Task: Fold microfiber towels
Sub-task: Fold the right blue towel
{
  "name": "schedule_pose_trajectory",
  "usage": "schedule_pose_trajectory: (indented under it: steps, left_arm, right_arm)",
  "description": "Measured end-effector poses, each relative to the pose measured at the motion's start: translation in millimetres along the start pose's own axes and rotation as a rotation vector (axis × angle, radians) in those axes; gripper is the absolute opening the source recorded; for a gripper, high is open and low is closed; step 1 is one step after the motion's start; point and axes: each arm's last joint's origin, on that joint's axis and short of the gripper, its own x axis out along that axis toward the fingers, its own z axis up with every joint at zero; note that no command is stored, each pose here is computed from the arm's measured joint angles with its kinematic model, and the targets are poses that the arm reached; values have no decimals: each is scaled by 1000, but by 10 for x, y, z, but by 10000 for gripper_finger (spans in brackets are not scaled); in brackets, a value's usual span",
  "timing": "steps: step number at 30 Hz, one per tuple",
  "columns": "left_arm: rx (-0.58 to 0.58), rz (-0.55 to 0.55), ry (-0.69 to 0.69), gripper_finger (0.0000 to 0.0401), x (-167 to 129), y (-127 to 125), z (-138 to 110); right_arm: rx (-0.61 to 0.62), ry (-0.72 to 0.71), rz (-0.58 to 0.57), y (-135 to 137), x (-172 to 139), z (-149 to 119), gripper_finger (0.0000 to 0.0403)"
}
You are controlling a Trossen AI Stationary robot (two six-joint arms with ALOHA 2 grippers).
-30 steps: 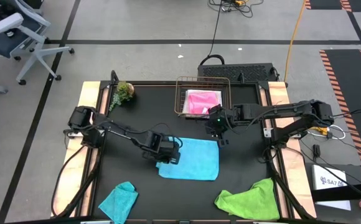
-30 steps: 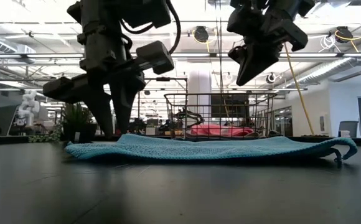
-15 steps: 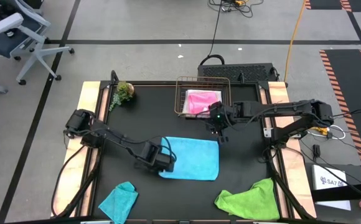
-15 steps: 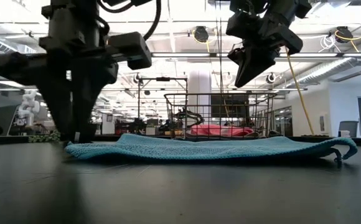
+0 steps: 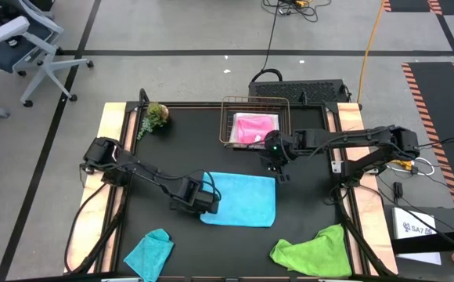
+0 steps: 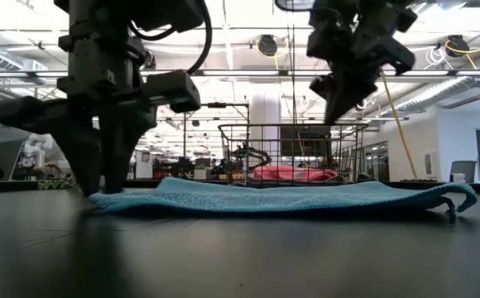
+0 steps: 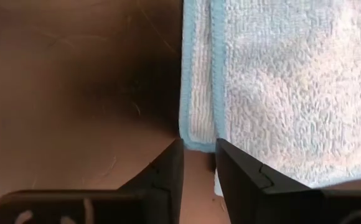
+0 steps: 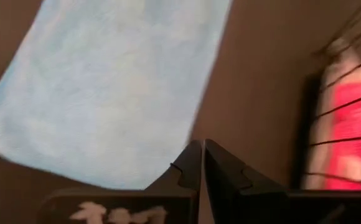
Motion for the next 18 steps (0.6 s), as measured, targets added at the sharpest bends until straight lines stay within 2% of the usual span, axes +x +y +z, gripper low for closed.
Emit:
schedule_pose_trajectory:
  steps: [6,18]
  left_arm:
    - [2,-29,-24,93,0,-24,4]
    - [3,-92,84,93,-12,-101,-7]
  right_arm:
    - [69,51,25,45,154,-206,8]
    - [74,70,32,54,167,-240,8]
